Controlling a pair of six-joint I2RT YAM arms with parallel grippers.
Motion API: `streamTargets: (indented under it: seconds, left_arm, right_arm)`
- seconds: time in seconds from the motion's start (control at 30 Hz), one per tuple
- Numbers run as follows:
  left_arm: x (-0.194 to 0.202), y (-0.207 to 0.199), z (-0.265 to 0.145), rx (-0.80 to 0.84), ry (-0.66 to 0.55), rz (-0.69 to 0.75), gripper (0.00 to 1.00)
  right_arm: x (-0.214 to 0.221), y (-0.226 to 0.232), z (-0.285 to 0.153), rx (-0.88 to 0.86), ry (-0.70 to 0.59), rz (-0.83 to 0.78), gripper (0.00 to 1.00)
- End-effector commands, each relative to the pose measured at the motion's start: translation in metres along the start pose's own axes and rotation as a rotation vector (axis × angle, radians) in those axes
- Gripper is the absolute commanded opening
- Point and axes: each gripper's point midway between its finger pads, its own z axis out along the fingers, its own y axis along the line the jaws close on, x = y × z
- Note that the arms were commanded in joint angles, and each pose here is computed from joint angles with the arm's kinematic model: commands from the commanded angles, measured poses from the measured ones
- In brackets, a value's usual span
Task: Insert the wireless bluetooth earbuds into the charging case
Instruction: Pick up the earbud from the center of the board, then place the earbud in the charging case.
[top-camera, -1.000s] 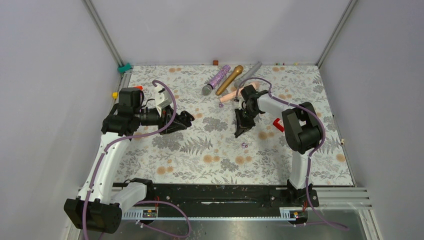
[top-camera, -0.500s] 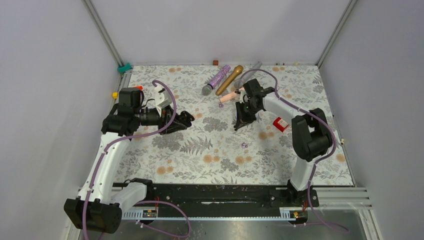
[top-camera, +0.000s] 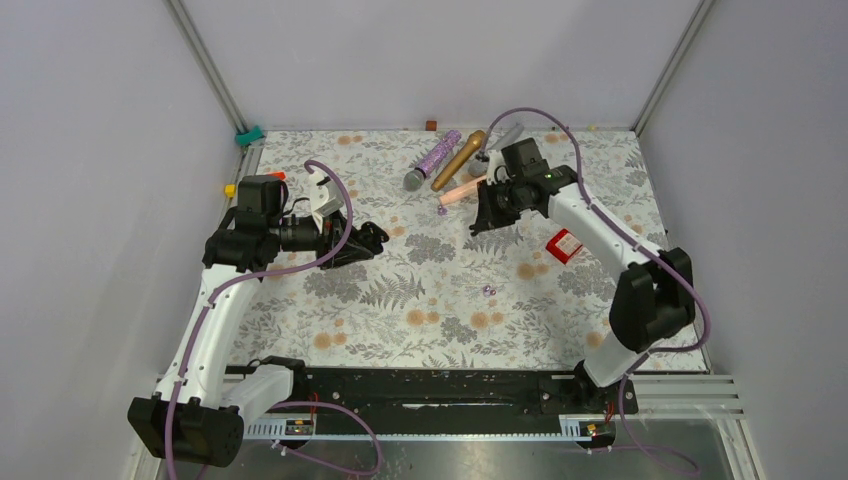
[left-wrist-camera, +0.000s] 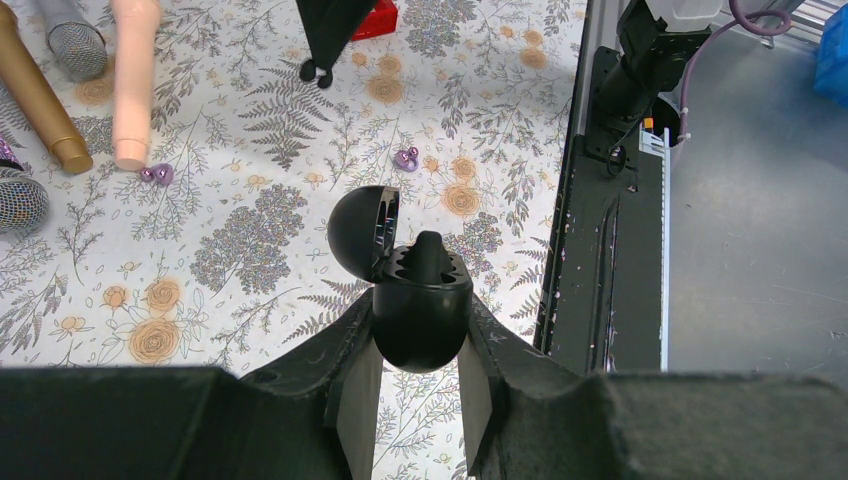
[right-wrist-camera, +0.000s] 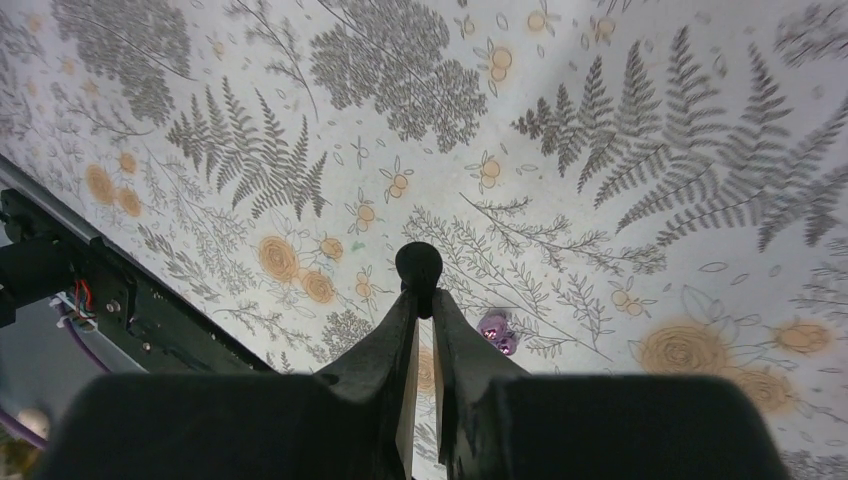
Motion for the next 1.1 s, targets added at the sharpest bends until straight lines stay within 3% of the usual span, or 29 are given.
streamTargets:
  seconds: [0.0, 0.5, 0.67, 0.97, 1.07]
  left_arm:
    - [-0.008, -0.003, 0.000, 0.027, -0.036, 0.049, 0.00]
    - [-0.007, -0.006, 0.000, 0.048, -0.044, 0.064, 0.00]
    - [-0.006, -0.008, 0.001, 0.055, -0.047, 0.068, 0.00]
    - [-0.003, -0.010, 0.002, 0.083, -0.056, 0.073, 0.03]
    - [-0.002, -0.010, 0.003, 0.088, -0.056, 0.064, 0.00]
  right_arm:
    - [-0.043, 0.022, -0.053, -0.009, -0.189, -0.136, 0.10]
    - [-0.090, 0.088, -0.148, -0.145, -0.467, -0.265, 0.10]
    - [-0.087, 0.111, -0.158, -0.209, -0.492, -0.306, 0.09]
    - [-0.057, 0.171, -0.153, -0.324, -0.483, -0.590, 0.11]
    - [-0.051, 0.183, -0.151, -0.366, -0.452, -0.632, 0.11]
